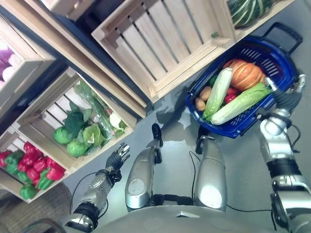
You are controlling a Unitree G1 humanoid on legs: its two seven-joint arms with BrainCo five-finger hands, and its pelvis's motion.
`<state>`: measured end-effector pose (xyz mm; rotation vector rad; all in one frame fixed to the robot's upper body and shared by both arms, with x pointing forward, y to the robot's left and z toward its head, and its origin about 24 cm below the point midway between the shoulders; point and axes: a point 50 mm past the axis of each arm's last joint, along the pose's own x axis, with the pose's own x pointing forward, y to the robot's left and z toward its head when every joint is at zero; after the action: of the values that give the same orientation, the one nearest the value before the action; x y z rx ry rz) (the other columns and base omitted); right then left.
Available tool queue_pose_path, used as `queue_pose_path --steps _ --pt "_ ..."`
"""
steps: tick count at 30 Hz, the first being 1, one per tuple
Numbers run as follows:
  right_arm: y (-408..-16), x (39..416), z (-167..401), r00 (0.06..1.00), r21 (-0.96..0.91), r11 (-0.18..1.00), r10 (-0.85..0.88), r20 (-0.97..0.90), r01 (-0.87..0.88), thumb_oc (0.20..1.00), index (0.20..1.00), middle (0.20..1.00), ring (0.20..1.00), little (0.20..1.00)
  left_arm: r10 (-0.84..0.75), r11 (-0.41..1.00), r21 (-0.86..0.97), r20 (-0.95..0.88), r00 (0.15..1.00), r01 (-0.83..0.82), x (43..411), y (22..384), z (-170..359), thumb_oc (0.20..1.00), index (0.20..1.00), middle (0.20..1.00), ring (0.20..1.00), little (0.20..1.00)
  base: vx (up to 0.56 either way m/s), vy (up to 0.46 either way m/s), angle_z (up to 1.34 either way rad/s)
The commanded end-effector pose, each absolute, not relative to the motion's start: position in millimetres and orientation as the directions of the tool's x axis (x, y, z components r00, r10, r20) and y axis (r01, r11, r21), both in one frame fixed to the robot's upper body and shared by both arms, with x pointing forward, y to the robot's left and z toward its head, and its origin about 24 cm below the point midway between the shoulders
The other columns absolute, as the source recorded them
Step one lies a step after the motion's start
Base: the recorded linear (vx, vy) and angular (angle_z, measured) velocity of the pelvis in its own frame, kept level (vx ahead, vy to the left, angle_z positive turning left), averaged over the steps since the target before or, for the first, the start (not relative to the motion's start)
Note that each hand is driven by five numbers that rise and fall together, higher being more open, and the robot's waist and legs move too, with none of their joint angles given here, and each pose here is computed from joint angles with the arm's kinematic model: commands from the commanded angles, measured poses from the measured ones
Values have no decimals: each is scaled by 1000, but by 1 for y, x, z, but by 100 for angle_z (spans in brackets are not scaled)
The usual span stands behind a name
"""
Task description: Pick up fruits and vegetables into the basket
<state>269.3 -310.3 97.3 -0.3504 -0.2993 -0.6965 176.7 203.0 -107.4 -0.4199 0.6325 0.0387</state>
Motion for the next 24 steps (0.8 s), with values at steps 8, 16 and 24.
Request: queue_pose_path --steps 8,16,24 --pt "-259 257 43 953 -283 911 -270 135 298 1000 1000 1000 1000 1000 -67 940 -284 -700 711 -191 132 229 -128 1000 1000 1000 1000 1000 120 5 -6" --pt "-223 215 -69 854 -177 984 -61 -516 -37 1000 1000 1000 1000 1000 -115 964 -239 -774 623 -119 124 226 -138 1000 1000 1000 1000 1000 77 37 4" --pt "-201 158 -135 578 -26 996 29 -816 -87 1000 1000 1000 1000 1000 -150 974 -220 -811 566 -57 126 212 -146 1000 1000 1000 1000 1000 -7 58 2"
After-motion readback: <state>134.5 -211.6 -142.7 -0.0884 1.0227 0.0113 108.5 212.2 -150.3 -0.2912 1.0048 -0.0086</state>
